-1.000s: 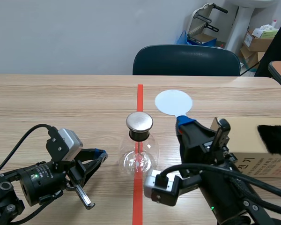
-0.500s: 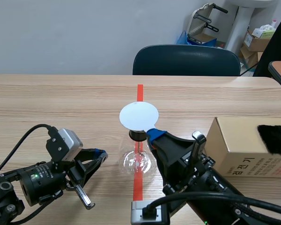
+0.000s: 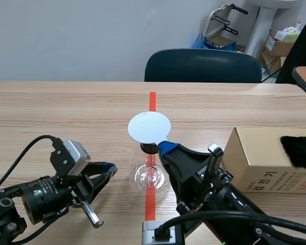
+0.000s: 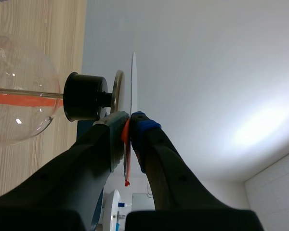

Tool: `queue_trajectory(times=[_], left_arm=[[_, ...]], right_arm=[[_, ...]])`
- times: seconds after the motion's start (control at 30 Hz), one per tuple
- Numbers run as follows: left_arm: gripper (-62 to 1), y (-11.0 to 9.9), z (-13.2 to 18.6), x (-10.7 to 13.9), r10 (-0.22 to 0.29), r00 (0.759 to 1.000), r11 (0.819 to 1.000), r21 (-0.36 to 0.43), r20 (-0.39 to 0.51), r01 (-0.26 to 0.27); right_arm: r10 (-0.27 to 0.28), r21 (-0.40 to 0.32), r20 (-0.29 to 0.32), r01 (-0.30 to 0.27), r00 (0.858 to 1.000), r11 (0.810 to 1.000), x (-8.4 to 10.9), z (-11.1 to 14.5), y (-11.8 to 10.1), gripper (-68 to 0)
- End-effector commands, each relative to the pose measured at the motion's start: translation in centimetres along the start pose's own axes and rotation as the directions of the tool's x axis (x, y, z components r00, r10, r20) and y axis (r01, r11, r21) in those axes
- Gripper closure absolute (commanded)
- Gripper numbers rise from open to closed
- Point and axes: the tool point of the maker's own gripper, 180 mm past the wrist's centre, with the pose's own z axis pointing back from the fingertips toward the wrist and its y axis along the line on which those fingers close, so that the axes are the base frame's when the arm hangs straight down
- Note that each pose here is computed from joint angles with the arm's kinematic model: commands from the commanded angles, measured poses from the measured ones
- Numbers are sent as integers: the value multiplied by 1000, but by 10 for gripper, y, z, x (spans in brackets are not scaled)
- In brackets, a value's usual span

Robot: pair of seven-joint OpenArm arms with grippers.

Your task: Do the electroscope experiment

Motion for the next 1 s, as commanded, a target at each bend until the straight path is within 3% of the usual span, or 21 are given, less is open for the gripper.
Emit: queue_trajectory(times=[0.0,0.2,0.33,0.47,0.63,0.77,0.87,0.97], left_arm=[[-40,1,-5,14,-3,999,1000,1,46,3],[-40,1,-5,14,-3,999,1000,1,46,3],[-40,1,-5,14,-3,999,1000,1,46,3],[-40,1,-5,14,-3,999,1000,1,46,3],[-40,1,-5,14,-3,999,1000,1,46,3],[-40,1,-5,14,-3,999,1000,1,46,3],[-40,1,-5,14,-3,999,1000,1,46,3],[-40,1,-5,14,-3,999,1000,1,46,3]], right_arm=[[24,-24,-14,-24,1000,999,-9,-1,-7,-17],[22,-24,-106,-24,994,999,-26,0,-7,-17],[18,-23,-242,-24,970,999,-50,4,-8,-17],[13,-23,-387,-24,922,999,-76,13,-8,-17],[7,-23,-551,-24,835,999,-106,28,-9,-17],[4,-23,-636,-24,772,999,-121,40,-9,-17],[2,-23,-668,-24,744,999,-127,45,-9,-17],[2,-23,-679,-24,734,999,-129,46,-9,-17]])
